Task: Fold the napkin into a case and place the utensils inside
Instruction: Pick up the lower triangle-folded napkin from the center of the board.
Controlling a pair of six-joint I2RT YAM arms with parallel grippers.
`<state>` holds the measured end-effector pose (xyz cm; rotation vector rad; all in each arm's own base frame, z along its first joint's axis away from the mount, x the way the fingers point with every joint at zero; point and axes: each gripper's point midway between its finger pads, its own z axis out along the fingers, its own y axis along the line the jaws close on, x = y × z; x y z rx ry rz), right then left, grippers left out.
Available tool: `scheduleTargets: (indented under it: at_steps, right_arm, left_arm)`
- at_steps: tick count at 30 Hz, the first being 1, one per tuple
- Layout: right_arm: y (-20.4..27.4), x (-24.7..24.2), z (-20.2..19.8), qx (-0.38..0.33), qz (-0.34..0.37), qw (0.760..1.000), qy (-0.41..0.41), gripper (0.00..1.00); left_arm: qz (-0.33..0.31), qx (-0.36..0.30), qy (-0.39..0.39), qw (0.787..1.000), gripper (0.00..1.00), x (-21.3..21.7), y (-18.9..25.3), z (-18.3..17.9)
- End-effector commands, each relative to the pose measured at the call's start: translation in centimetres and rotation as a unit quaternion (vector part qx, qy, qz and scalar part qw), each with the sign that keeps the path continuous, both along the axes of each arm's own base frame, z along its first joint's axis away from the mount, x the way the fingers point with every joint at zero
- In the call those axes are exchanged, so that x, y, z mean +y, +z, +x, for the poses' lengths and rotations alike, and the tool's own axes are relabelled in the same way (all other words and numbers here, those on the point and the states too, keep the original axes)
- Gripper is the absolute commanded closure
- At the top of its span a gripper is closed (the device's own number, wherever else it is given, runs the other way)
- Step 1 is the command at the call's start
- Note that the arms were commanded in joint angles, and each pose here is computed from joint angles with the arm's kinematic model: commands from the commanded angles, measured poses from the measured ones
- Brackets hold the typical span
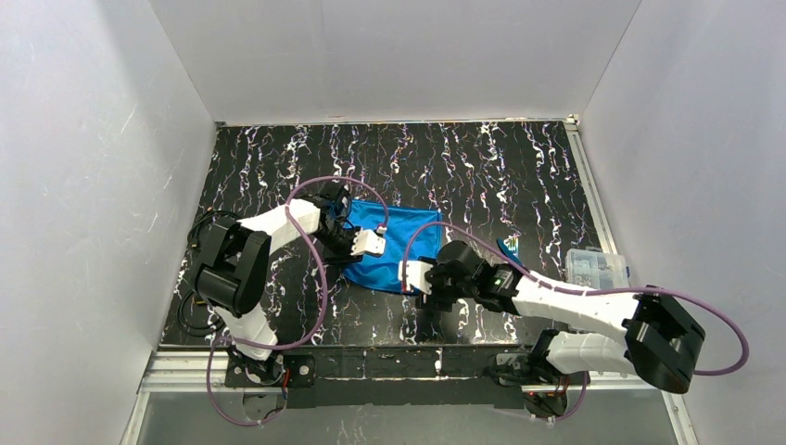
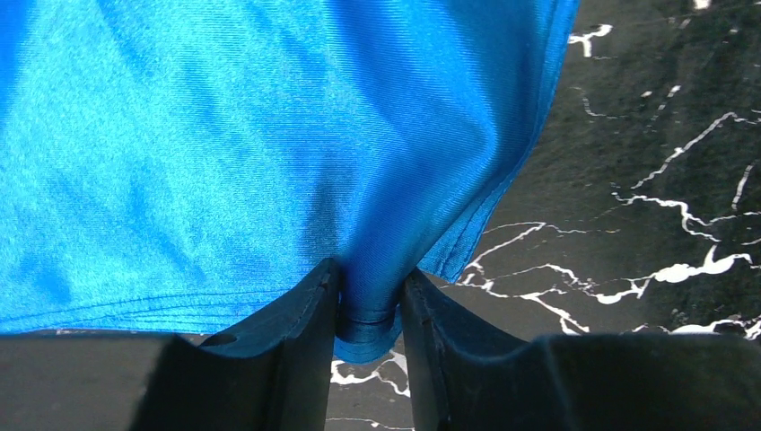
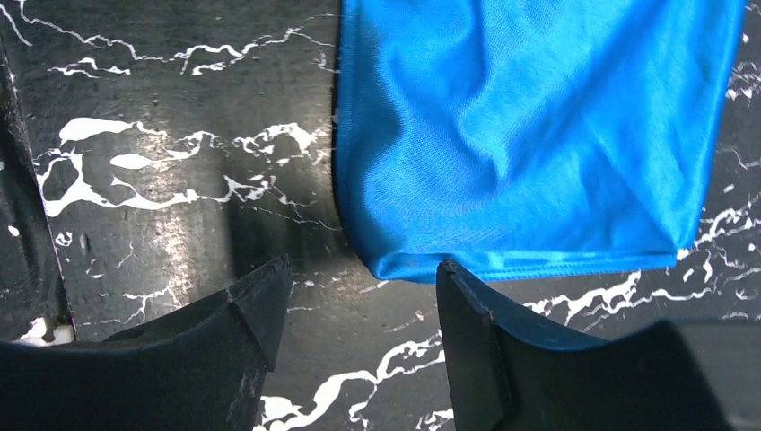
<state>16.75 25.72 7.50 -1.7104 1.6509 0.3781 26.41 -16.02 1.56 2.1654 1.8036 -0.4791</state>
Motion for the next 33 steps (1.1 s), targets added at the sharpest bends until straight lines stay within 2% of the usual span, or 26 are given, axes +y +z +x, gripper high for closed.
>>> scheduleTargets:
  at_steps: [1,11,17,20,24,26,30,33]
  right_arm:
    - [-1.0,1.0,0.6,-0.058,-0.009,0.998,0.017,0.33]
    - [-3.4,2.3,2.5,-0.099,-0.013,0.995,0.003,0.43]
    - [-4.0,2.2,3.7,-0.091,-0.013,0.995,-0.030,0.69]
    - [-3.8,2.2,3.8,-0.052,-0.008,0.998,-0.041,0.76]
    - [-3.8,2.7,2.6,0.022,-0.006,0.999,-0.047,0.90]
    - [-3.7,3.0,2.0,0.054,-0.007,0.997,-0.052,0.99]
    - [-3.0,3.4,0.5,0.111,0.005,0.991,-0.068,0.99]
    - [-1.4,3.8,0.1,0.134,0.028,0.987,-0.088,0.99]
  left_arm:
    - [0.007,0.029,0.017,0.999,0.70,0.5,-0.5,0.0]
    - [0.002,0.037,0.009,0.999,0.69,0.5,-0.2,-0.2]
    - [0.005,0.044,-0.005,0.999,0.73,0.7,-0.4,-0.6]
    - [0.006,0.046,-0.008,0.999,0.77,0.7,-0.4,-0.5]
    - [0.008,0.060,-0.007,0.998,0.90,0.8,-0.1,-0.4]
    - [0.008,0.065,-0.006,0.998,0.93,0.8,0.1,-0.4]
    - [0.006,0.089,-0.007,0.996,0.99,0.8,1.0,-1.5]
    - [0.007,0.124,-0.008,0.992,1.00,1.1,2.1,-3.3]
